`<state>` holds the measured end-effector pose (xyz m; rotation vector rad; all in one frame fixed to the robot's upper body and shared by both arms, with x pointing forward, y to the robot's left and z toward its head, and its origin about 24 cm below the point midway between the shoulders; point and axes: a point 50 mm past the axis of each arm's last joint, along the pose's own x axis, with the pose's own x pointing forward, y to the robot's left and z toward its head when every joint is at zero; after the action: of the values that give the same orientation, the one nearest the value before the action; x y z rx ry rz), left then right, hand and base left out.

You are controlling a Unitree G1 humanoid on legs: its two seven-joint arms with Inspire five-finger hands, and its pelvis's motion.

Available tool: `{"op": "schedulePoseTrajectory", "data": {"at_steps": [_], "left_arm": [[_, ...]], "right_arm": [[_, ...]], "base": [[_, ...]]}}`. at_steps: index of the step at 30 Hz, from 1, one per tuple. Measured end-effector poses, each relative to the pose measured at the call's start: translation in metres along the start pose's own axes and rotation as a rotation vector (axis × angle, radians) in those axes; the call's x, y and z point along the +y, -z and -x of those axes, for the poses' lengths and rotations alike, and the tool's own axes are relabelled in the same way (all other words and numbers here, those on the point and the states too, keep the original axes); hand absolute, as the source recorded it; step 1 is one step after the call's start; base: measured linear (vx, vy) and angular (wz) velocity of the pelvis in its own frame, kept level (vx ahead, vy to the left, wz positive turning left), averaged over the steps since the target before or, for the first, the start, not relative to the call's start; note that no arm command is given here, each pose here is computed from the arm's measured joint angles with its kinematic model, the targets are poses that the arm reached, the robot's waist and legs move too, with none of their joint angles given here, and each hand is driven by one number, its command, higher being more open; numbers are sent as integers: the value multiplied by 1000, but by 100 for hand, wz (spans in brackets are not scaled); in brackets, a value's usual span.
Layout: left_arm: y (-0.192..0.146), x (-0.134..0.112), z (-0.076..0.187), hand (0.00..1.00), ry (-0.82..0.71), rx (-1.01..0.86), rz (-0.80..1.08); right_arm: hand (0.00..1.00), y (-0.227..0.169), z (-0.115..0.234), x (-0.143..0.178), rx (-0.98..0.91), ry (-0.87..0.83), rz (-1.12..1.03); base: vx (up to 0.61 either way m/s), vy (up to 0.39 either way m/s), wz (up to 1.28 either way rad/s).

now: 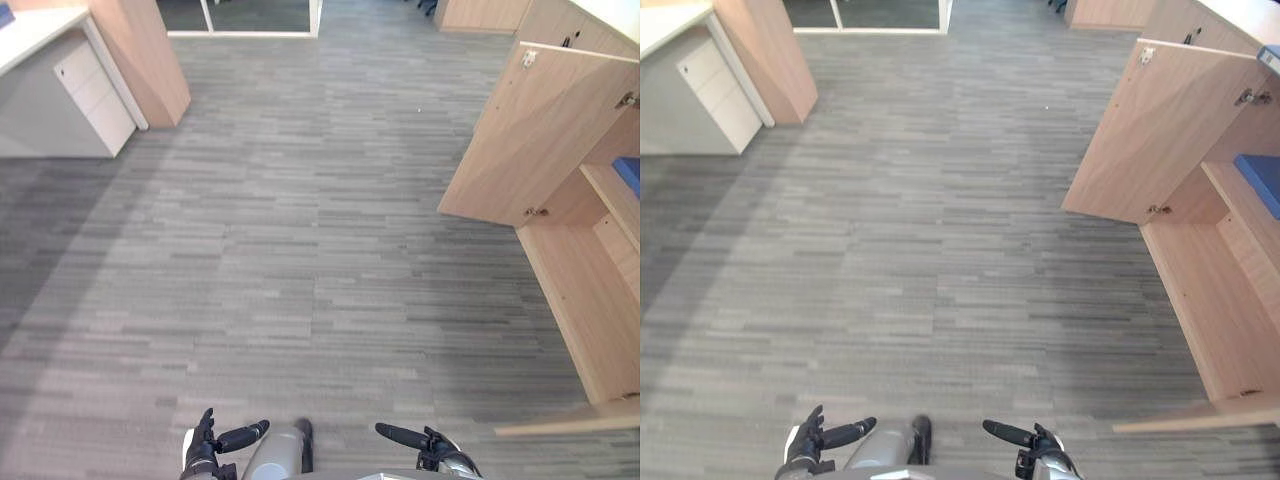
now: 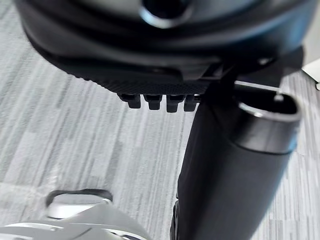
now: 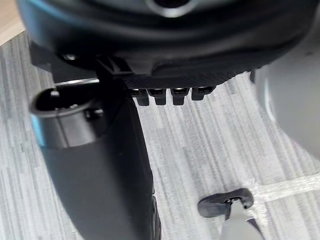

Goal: Walk over to the cabinet, pick up the folder, carry it to the office cabinet, place the folder inside the office cabinet, then close the office cabinet door

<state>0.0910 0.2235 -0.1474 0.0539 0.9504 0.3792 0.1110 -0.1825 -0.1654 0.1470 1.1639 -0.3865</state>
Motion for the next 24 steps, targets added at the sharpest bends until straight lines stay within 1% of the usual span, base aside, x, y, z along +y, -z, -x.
{"op": "schedulePoseTrajectory", "data": {"at_steps": [2, 4, 7, 8, 11, 15, 17, 19, 22, 23, 24], "left_arm": [[3, -1, 1, 100, 17, 9, -43], [9, -5, 4, 100, 49, 24, -72], [9, -3, 1, 100, 59, 37, -91], [8, -3, 0, 100, 62, 41, -97], [11, 0, 0, 100, 57, 51, -103], [15, 11, 1, 100, 28, 69, -105], [23, 10, 3, 100, 17, 110, -77], [28, 9, 4, 100, 17, 134, -88], [36, 5, 8, 100, -39, 168, 84], [37, 0, 10, 100, -54, 168, 152], [34, 2, 9, 100, -70, 154, 200]], "right_arm": [[100, -10, -1, -4, -38, 8, -19], [100, -11, -1, -5, -49, 12, -20], [100, -23, 1, 8, -114, -24, -43], [100, -33, 1, 13, -136, -37, -56], [100, -38, 2, 19, -156, -58, -45], [100, -30, 3, 27, -127, -75, -49], [100, -28, 3, 30, -119, -86, -52], [100, -26, 4, 30, -122, -87, -57], [100, -17, 5, 21, -116, -64, -63], [100, -14, 4, 19, -108, -56, -63], [100, -13, 4, 17, -98, -49, -62]], "base": [[401, 294, -4], [460, 252, 0], [336, 104, -7], [228, -10, -9], [273, -56, -5], [255, -131, -18], [412, -187, -73], [441, -246, -41], [397, -192, -81], [427, 15, -151], [526, 74, -156]]}}
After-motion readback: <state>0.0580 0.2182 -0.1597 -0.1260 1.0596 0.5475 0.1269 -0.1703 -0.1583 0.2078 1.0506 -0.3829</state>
